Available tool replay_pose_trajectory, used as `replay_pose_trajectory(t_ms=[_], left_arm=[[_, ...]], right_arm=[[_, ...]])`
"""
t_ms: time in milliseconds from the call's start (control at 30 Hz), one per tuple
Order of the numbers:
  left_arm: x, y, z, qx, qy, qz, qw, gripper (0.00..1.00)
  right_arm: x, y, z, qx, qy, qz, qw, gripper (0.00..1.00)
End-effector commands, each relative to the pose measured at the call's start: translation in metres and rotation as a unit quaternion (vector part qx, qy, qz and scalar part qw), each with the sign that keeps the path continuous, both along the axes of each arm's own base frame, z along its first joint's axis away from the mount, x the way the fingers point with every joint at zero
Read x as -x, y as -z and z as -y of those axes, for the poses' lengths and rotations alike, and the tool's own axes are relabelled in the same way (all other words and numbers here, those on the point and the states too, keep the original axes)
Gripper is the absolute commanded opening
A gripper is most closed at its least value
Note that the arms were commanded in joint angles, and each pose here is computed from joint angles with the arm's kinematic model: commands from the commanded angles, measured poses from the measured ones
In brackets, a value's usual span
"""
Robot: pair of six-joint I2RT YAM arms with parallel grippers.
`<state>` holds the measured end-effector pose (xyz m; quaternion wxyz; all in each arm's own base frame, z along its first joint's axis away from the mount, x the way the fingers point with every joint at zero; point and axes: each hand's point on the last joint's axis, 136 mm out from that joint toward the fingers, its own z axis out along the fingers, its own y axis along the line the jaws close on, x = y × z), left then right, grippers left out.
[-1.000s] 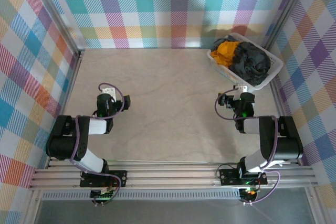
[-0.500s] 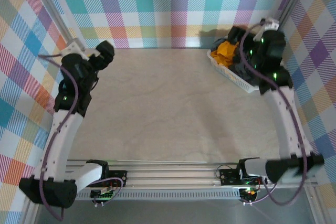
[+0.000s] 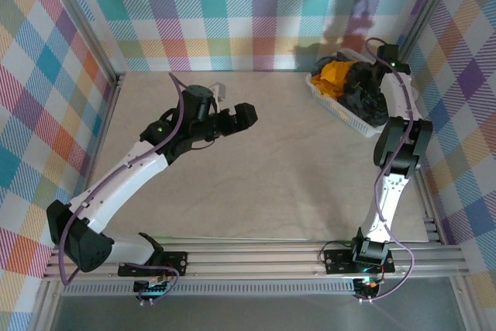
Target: Fold and stack the t-shirts
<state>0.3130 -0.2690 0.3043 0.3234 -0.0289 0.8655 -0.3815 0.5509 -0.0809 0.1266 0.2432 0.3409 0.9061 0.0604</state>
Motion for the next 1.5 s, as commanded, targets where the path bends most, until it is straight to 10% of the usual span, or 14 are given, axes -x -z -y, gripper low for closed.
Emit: replay_pose_trajectory(t_ms=[0,133,533,900,1067,1333,1467], left_arm=[[0.011,-0.003,0.001,0.011,0.0,0.0,1.0,0.96],[0.011,-0.002,-0.008,-0.003,-0.016,0.008,1.0,0.96],[0.005,0.009,-0.005,0.003,-0.033,0.001,0.999,0.95],[0.01,-0.015,-0.04,-0.011,-0.103,0.023,0.994,0.95],[0.02,-0.019,-0.089,-0.051,-0.19,0.03,0.98,0.95],[0.043,-0.012,-0.136,-0.096,-0.246,0.034,0.964,0.96],[0.051,0.009,-0.138,-0.125,-0.231,0.007,0.965,0.96]], right_arm=[[-0.005,0.001,-0.013,-0.044,-0.019,-0.01,0.999,0.79],[-0.008,-0.008,-0.014,-0.052,-0.022,0.006,0.998,0.03],[0.055,-0.286,-0.059,0.025,-0.068,0.356,0.932,0.0],[0.155,-0.517,-0.182,-0.068,-0.274,0.579,0.765,0.0],[0.159,-0.491,-0.237,-0.114,-0.33,0.533,0.771,0.0],[0.171,-0.299,-0.341,-0.15,-0.416,0.339,0.83,0.0],[0.212,-0.173,-0.381,-0.199,-0.469,0.166,0.844,0.43]])
